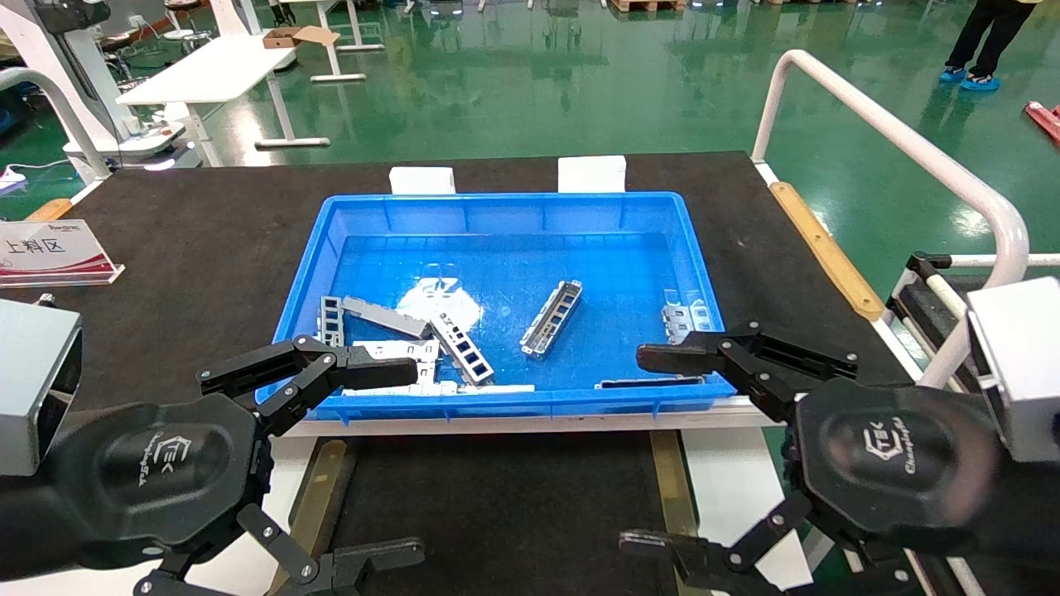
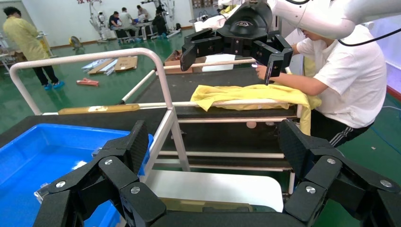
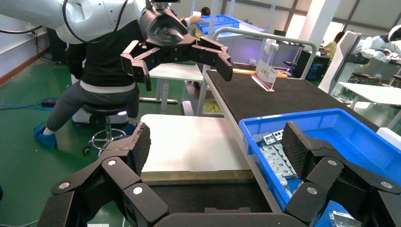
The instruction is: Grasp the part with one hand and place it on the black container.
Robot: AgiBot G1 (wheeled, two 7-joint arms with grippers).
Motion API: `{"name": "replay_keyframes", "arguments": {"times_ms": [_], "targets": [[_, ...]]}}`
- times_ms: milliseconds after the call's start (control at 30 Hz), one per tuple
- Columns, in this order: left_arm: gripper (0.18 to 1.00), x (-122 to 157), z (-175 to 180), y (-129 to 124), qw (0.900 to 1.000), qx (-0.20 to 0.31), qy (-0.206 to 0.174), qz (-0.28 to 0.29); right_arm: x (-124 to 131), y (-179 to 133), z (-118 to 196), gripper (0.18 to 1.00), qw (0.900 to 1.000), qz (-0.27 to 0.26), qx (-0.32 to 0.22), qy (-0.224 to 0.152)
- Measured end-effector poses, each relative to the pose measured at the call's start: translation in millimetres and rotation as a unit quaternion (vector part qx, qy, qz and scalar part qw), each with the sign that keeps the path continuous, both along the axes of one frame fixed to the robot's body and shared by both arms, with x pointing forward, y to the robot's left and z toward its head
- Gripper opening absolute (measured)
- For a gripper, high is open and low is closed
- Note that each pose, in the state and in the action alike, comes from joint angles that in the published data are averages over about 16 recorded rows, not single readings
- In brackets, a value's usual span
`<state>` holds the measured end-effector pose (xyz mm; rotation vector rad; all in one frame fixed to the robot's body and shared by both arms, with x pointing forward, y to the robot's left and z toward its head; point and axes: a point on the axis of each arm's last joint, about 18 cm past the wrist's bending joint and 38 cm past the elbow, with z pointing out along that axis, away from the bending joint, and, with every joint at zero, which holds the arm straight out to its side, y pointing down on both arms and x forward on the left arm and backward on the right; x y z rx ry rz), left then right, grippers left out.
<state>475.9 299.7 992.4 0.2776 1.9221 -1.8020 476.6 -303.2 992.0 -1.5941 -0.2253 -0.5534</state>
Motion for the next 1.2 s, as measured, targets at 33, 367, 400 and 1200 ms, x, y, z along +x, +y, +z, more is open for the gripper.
{"name": "replay_keyframes", "arguments": {"times_ms": [33,367,400,1200], "targets": [[1.001,0,0,0,1.0000,0.000,0.000,0.000,0,0,0,1.001,1.000,0.000,0.000,0.000],[1.001,8,0,-2,0.9999,0.002,-0.006,0.009,0,0,0,1.001,1.000,0.000,0.000,0.000],[1.001,10,0,-2,0.9999,0.002,-0.007,0.011,0,0,0,1.001,1.000,0.000,0.000,0.000],[1.001,131,-14,-15,0.9955,-0.051,-0.017,0.078,0,0,0,1.001,1.000,0.000,0.000,0.000]]}}
